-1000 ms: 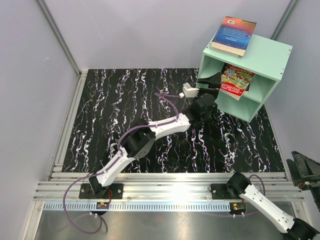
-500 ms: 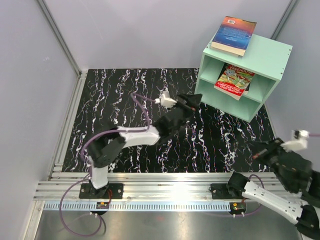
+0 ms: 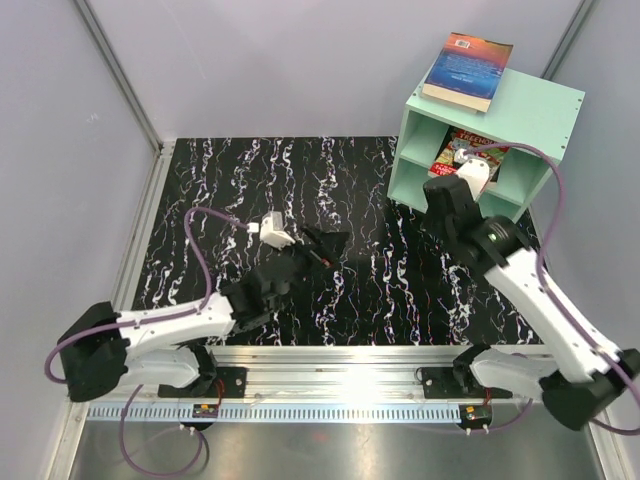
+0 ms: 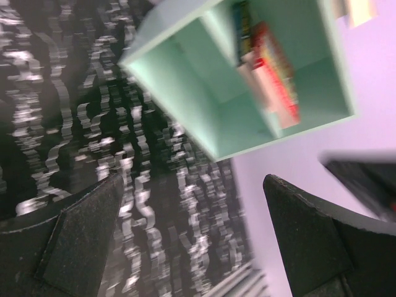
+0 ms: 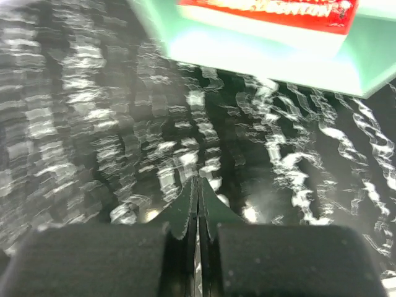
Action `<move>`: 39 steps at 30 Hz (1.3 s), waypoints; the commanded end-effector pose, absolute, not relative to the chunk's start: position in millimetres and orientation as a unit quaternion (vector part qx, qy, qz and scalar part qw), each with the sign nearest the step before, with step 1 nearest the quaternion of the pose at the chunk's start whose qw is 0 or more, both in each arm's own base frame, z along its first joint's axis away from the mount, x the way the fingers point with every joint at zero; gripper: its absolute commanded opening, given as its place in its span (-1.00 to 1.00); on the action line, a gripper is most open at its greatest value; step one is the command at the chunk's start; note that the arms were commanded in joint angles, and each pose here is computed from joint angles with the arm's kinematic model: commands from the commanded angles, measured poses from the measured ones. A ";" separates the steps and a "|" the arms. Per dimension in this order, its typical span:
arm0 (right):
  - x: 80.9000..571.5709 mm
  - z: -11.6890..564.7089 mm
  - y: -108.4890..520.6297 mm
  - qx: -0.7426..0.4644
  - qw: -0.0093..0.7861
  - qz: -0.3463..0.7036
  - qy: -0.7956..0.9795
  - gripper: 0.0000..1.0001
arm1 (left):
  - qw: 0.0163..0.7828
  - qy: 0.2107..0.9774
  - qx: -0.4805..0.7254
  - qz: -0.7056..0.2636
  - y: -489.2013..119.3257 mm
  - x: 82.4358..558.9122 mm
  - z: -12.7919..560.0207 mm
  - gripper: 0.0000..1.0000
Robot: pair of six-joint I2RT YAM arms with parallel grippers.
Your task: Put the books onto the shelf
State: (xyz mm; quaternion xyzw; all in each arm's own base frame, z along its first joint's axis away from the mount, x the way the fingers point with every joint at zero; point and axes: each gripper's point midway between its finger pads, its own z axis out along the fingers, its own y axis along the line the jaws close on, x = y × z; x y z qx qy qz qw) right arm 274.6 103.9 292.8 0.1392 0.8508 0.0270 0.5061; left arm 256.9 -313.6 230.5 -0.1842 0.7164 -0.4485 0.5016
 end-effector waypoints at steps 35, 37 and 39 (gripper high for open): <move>418.0 247.1 -46.6 0.284 0.532 -0.102 0.791 -1.00 | 0.556 0.741 -0.187 -0.326 -241.8 251.2 176.7 0.97; 423.6 247.0 -47.9 0.291 0.541 -0.102 0.782 -1.00 | 0.556 0.744 -0.185 -0.321 -241.2 251.5 172.3 0.98; 428.6 237.3 -46.7 0.297 0.541 -0.095 0.781 -1.00 | 0.555 0.747 -0.184 -0.316 -241.4 252.4 167.5 0.97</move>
